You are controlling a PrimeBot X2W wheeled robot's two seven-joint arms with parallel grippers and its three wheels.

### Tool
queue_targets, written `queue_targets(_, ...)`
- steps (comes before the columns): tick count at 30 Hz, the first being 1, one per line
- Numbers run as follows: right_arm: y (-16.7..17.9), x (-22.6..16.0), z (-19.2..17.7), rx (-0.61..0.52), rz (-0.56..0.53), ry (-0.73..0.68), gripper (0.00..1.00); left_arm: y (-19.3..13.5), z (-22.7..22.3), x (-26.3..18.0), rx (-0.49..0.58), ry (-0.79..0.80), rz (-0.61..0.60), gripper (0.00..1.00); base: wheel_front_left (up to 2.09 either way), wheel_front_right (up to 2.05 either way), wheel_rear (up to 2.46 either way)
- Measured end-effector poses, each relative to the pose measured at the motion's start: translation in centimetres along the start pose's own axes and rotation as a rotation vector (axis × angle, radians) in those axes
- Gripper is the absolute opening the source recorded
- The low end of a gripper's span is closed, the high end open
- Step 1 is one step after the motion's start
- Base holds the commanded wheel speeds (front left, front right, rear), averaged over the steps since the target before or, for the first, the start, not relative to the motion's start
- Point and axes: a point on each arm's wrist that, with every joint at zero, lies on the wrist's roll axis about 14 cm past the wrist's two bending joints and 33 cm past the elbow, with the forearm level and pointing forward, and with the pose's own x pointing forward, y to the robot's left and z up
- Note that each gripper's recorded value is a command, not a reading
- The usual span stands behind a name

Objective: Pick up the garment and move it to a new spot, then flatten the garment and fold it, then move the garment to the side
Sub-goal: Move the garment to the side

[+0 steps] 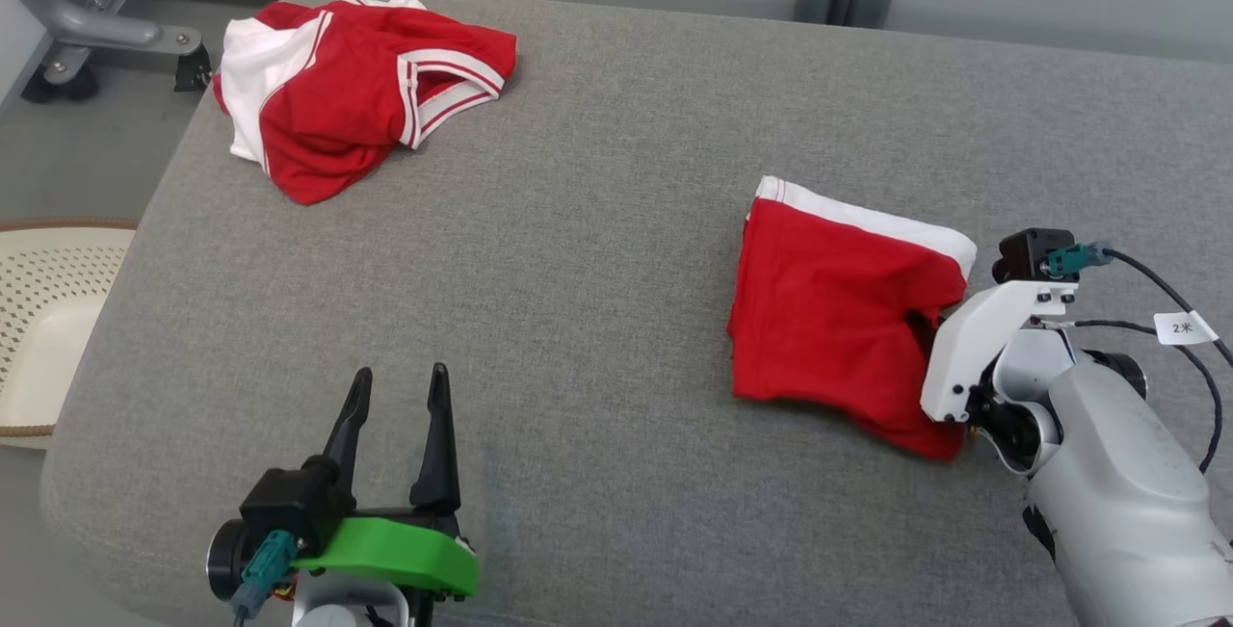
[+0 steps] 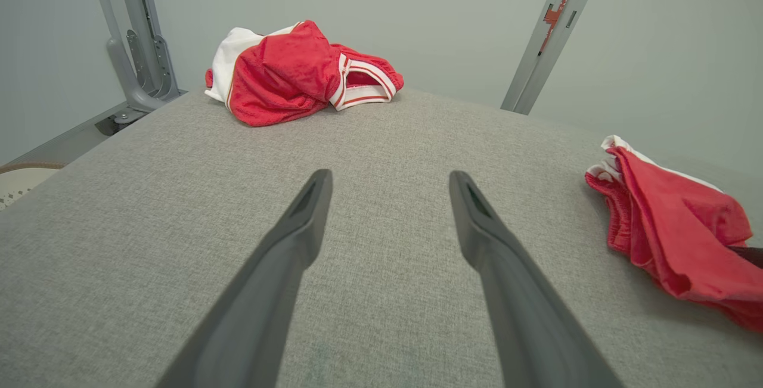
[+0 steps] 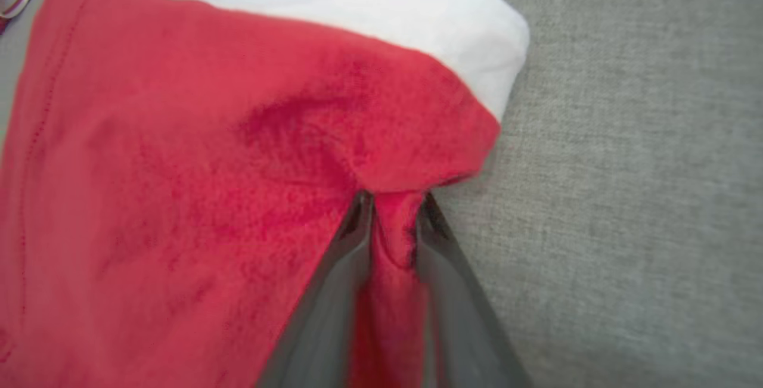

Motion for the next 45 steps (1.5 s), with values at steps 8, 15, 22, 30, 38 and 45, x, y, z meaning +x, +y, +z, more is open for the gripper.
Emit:
queue_targets(8, -3.4, -1.4, 2.0, -0.023, -0.07, -0.089, 0.0, -2.9, 0.3, 2.0, 0.014, -0.015, -0.097, 1.0, 0.0, 0.0, 0.0)
queue_targets(15, -10.1, -5.4, 4.2, 0.014, -0.217, -0.205, 0.0, -7.9, -0.9, 4.3, 0.011, 0.008, -0.249, 1.0, 0.0, 0.0, 0.0)
queue_targets(22, -16.3, -10.2, 3.7, 0.098, -0.375, -0.283, 0.0, -14.0, -2.8, 6.5, 0.015, 0.051, -0.438, 1.0, 0.0, 0.0, 0.0)
queue_targets(30, -21.1, -14.6, 0.6, 0.166, -0.523, -0.29, 0.0, -19.7, -5.4, 6.9, -0.004, 0.116, -0.604, 1.0, 0.0, 0.0, 0.0)
queue_targets(38, -23.7, -15.2, 0.2, 0.12, -0.592, -0.255, 0.0, -20.2, -7.2, 7.1, -0.011, 0.161, -0.622, 1.0, 0.0, 0.0, 0.0)
queue_targets(45, -25.9, -14.9, 3.9, 0.001, -0.634, -0.242, 0.0, -17.2, -6.2, 7.8, 0.016, 0.134, -0.542, 1.0, 0.0, 0.0, 0.0)
